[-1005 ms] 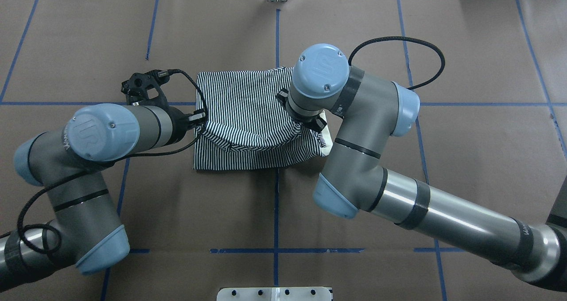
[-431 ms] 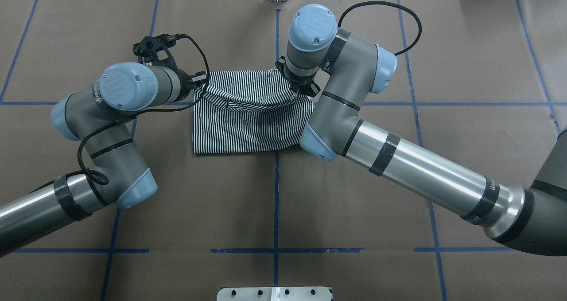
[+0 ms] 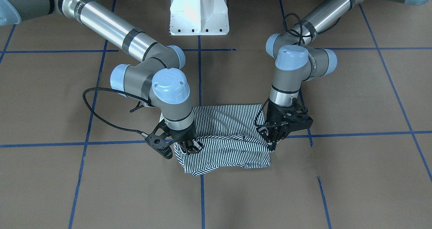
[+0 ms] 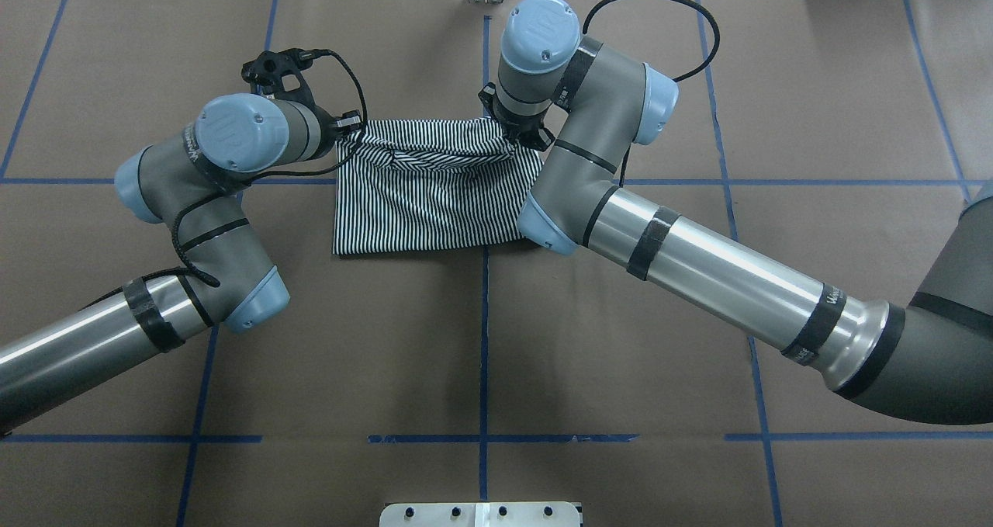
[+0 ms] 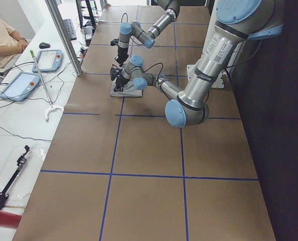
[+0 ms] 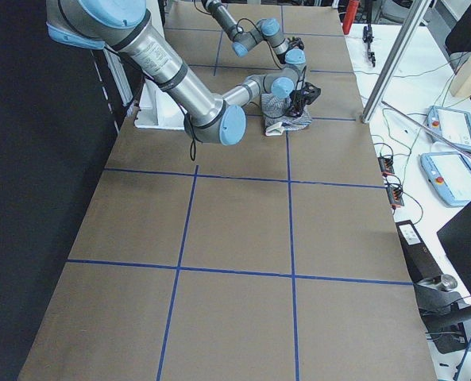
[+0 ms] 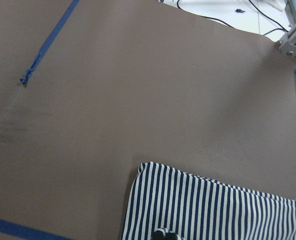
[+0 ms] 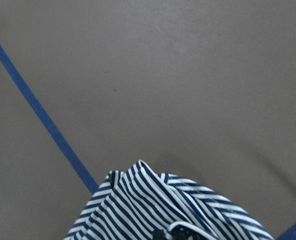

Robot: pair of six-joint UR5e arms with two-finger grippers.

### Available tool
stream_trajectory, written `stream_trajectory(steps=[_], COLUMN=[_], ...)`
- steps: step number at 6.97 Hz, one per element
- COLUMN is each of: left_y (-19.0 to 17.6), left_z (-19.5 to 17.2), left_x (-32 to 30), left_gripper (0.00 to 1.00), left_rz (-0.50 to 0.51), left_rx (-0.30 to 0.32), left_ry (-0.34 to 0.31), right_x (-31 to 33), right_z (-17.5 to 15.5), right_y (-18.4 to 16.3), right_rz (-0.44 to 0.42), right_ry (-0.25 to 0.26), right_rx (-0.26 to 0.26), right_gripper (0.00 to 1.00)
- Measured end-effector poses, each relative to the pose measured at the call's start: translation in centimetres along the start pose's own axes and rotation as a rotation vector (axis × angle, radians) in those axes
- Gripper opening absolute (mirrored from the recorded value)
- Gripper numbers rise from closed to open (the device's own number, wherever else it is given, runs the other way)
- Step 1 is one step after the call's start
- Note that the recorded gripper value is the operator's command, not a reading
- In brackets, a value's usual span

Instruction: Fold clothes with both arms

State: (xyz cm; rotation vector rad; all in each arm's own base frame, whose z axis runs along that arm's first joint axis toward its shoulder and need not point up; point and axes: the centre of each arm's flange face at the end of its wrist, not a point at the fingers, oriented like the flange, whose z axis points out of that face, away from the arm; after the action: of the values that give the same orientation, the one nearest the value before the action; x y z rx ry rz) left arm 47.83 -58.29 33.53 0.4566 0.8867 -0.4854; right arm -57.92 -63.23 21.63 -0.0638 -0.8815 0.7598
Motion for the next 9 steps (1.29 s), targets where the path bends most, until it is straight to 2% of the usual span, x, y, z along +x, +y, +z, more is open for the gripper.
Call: stream_trajectory(steps=[2,3,4,5,6,8,9], left_y=[-1.5,-1.9,-2.2,-2.1,-1.1,2.0,3.8], left_z=[1.6,1.1,-0.3,-2.2,-3.2,-3.4,-3.2], left_x=[-1.1,-0.9,0.0,1.4,2.6,3.9,4.6], left_gripper=[0.47,0.33,0.0,0.0,0.0,0.0,0.0], left_rz=[0.011,0.011,0.009,0.009,0.018,0.067,0.1], left_rx=[0.023,0.031,0.036,0.033,0.005,-0.071,-0.11], left_ry=[0.013,0.039,0.076,0.115,0.123,0.109,0.115], right_x=[-0.4,-0.5,-0.8,-0.8,0.5,2.8,3.7], right_z=[0.1,-0.2,-1.1,-2.6,-3.6,-4.2,-3.5], right_y=[-3.8,-5.0,-5.4,-5.0,-3.0,2.5,4.2], right_rz=[-0.041,-0.053,-0.058,-0.065,-0.084,-0.119,-0.141], right_ry=[0.011,0.011,-0.003,-0.034,-0.064,-0.094,-0.088], right_rx=[-0.002,-0.007,-0.017,-0.033,-0.06,-0.095,-0.102], right_gripper=[1.0,1.0,1.0,1.0,0.01,0.0,0.0])
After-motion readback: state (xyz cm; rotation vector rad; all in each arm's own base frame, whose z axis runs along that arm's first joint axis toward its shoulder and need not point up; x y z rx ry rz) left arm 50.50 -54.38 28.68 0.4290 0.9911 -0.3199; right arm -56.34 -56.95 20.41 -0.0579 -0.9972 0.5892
